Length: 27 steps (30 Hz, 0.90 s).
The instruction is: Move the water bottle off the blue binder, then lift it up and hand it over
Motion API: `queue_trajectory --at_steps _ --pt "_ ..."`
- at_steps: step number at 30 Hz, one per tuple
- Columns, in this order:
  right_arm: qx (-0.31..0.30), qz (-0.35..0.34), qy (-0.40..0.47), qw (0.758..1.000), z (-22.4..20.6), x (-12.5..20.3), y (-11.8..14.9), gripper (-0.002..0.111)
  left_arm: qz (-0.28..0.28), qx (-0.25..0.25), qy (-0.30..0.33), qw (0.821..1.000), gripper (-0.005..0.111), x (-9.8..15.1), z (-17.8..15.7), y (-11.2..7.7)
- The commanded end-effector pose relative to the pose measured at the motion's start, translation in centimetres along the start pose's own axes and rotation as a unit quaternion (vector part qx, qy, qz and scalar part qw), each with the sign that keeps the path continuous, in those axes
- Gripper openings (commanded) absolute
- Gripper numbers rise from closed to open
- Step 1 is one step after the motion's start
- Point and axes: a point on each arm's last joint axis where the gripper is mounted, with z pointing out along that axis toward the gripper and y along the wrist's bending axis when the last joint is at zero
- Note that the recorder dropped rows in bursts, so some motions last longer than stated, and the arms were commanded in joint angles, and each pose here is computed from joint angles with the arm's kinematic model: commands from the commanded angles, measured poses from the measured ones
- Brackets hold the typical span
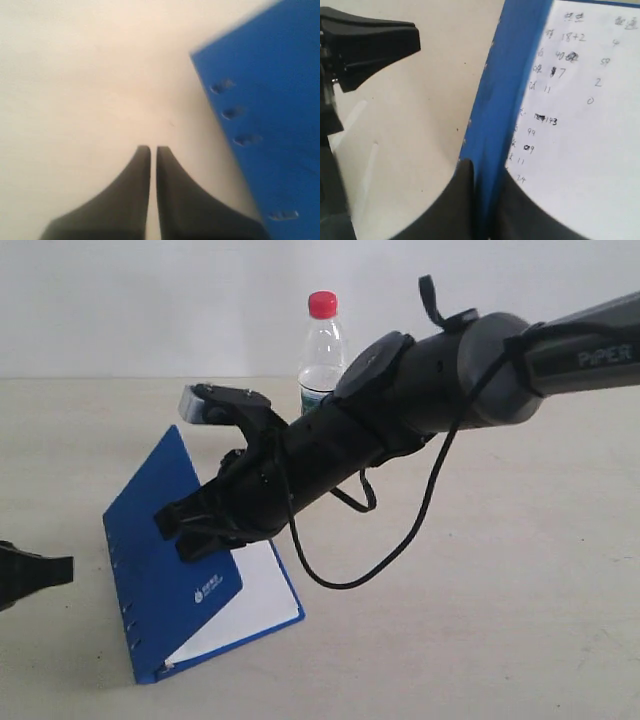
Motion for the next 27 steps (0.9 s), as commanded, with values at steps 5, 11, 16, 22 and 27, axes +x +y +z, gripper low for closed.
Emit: queue_trajectory --at_steps 5,11,16,22,27 --pt "-0.001 -0.061 -0.06 0.996 -4.8 -2.1 3.3 0.0 -0.037 0.011 -0.053 0.998 0.059 0.1 -1.0 0.7" --pt "-0.004 -0.074 -0.05 0.996 -5.1 -1.9 3.5 0.0 -0.043 0.118 -0.053 0.991 0.096 0.1 -0.5 -1.2" --pt "0.016 -0.085 -0.025 0.996 -4.8 -1.5 3.0 0.0 -0.051 0.113 -0.025 0.992 0.093 0.8 0.5 -0.9" --pt "0.09 -0.077 0.033 0.992 -3.1 -0.2 0.1 0.004 -0.047 0.092 0.012 0.995 0.093 1.5 0.5 -0.3" --pt "0.2 -0.004 0.052 0.978 -1.0 0.4 -5.7 0.025 -0.03 0.08 0.071 0.994 0.086 3.1 0.4 0.0"
